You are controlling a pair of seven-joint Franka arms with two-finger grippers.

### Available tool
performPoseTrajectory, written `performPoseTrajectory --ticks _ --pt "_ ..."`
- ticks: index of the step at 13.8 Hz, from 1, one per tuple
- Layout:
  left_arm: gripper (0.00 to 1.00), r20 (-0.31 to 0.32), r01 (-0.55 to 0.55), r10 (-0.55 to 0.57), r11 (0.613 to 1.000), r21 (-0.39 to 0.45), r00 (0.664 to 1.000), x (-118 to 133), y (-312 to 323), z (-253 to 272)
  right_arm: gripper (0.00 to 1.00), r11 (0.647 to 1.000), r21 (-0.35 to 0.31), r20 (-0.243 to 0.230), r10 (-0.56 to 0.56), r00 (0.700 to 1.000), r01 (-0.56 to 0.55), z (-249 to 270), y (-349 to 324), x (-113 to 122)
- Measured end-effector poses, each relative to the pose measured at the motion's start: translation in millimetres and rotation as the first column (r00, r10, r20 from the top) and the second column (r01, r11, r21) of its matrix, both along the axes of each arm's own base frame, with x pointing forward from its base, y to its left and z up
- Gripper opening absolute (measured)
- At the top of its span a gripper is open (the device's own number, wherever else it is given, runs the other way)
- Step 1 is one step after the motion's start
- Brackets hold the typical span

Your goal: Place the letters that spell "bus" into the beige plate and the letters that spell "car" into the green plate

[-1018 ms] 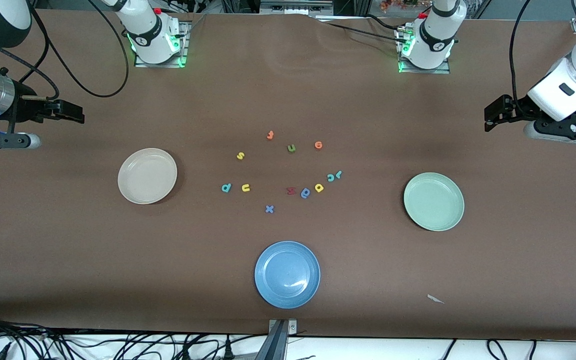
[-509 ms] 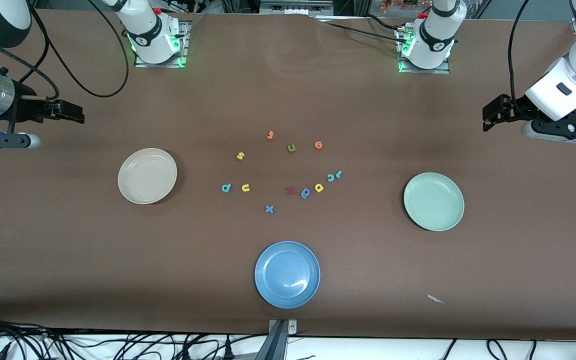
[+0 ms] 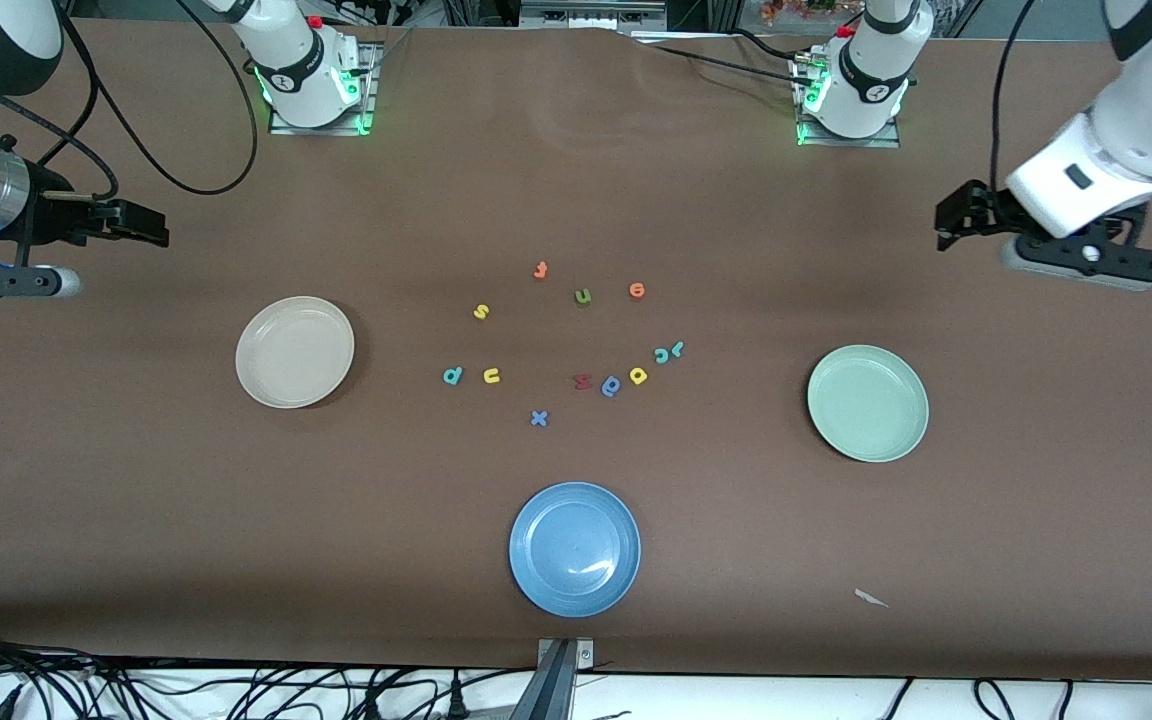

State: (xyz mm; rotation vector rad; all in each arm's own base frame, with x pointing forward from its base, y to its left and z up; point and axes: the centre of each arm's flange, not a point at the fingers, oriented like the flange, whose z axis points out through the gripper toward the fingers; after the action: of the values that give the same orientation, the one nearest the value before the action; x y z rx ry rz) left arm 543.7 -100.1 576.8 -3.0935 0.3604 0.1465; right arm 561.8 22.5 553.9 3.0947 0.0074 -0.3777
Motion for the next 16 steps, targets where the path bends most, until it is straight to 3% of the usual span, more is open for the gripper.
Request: performPoseTrajectory --ticks 3,6,10,16 --pt "1.00 -0.061 0.087 -0.087 0.996 0.000 0.994 1 -48 -32 1.00 1.000 0.000 0.000 0.000 1.000 0.000 0 0 0" --pt "1.00 -0.140 0.140 -0.146 0.989 -0.053 0.979 20 -90 -100 1.00 1.000 0.001 0.007 -0.001 1.000 0.001 0 0 1" --pt "1.00 -0.094 0.238 -0.249 0.965 -0.110 0.964 40 -170 -187 1.00 0.999 0.018 0.025 -0.046 0.999 0.045 -18 13 12" --pt "0.98 -0.041 0.346 -0.353 0.929 -0.130 0.935 17 -249 -325 1.00 0.988 0.015 0.099 -0.152 0.983 0.151 -99 99 13"
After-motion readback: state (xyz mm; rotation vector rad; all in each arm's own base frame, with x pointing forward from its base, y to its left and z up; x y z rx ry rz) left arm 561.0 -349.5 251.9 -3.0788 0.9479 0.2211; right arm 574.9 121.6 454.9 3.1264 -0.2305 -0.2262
